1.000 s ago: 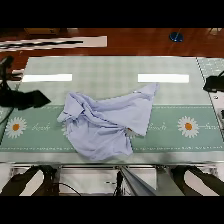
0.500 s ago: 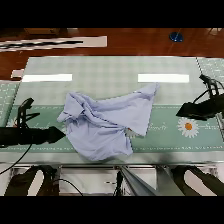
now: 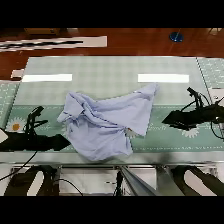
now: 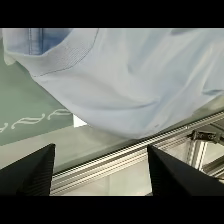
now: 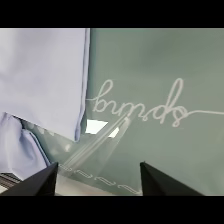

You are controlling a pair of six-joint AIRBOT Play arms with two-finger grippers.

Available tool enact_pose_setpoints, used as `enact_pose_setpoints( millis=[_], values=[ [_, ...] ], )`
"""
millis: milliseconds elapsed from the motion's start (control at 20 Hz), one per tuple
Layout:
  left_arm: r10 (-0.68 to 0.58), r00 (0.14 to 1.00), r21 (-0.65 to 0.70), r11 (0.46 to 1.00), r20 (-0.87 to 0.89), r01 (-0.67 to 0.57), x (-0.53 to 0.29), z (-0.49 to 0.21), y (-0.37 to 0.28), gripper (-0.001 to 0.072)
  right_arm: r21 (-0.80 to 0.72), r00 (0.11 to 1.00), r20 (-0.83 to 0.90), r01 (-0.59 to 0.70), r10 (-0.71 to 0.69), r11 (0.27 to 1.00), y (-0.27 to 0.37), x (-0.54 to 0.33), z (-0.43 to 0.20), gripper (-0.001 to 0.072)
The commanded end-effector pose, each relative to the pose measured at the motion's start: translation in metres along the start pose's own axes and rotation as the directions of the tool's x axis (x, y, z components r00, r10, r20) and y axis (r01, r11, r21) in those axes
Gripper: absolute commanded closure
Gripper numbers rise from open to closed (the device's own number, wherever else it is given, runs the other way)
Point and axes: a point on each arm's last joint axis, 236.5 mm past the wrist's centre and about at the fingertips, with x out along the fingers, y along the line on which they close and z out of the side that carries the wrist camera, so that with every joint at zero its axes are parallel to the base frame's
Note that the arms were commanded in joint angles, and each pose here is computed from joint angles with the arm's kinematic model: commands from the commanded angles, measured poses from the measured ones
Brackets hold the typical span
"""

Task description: Fold the shirts.

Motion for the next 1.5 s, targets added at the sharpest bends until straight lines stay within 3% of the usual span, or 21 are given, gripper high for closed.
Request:
enact_pose_setpoints(
  millis=[0, 550, 1100, 1450],
  values=[
    [-0.008, 0.998, 0.014, 1.0, -0.07, 0.009, 0.009, -0.013, -0.006, 0.0015, 0.028, 0.996, 0.043, -0.082, 0.081, 0.996, 0.013, 0.01, 0.005, 0.0119],
    [0.016, 0.941, 0.041, 0.999, -0.338, -0.002, 0.054, -0.043, -0.007, 0.0014, 0.006, 0.993, 0.084, -0.087, 0.086, 0.996, 0.014, 0.009, 0.015, 0.012],
    [-0.003, 0.967, -0.035, 0.999, -0.255, -0.006, 0.092, -0.008, -0.007, 0.0014, -0.002, 0.992, 0.1, -0.079, 0.079, 0.997, 0.013, 0.009, 0.019, 0.012],
    [0.023, 0.941, -0.056, 0.997, -0.338, -0.045, 0.115, -0.002, -0.001, 0.0039, -0.002, 0.992, 0.1, -0.08, 0.079, 0.997, 0.013, 0.009, 0.019, 0.012]
  ],
)
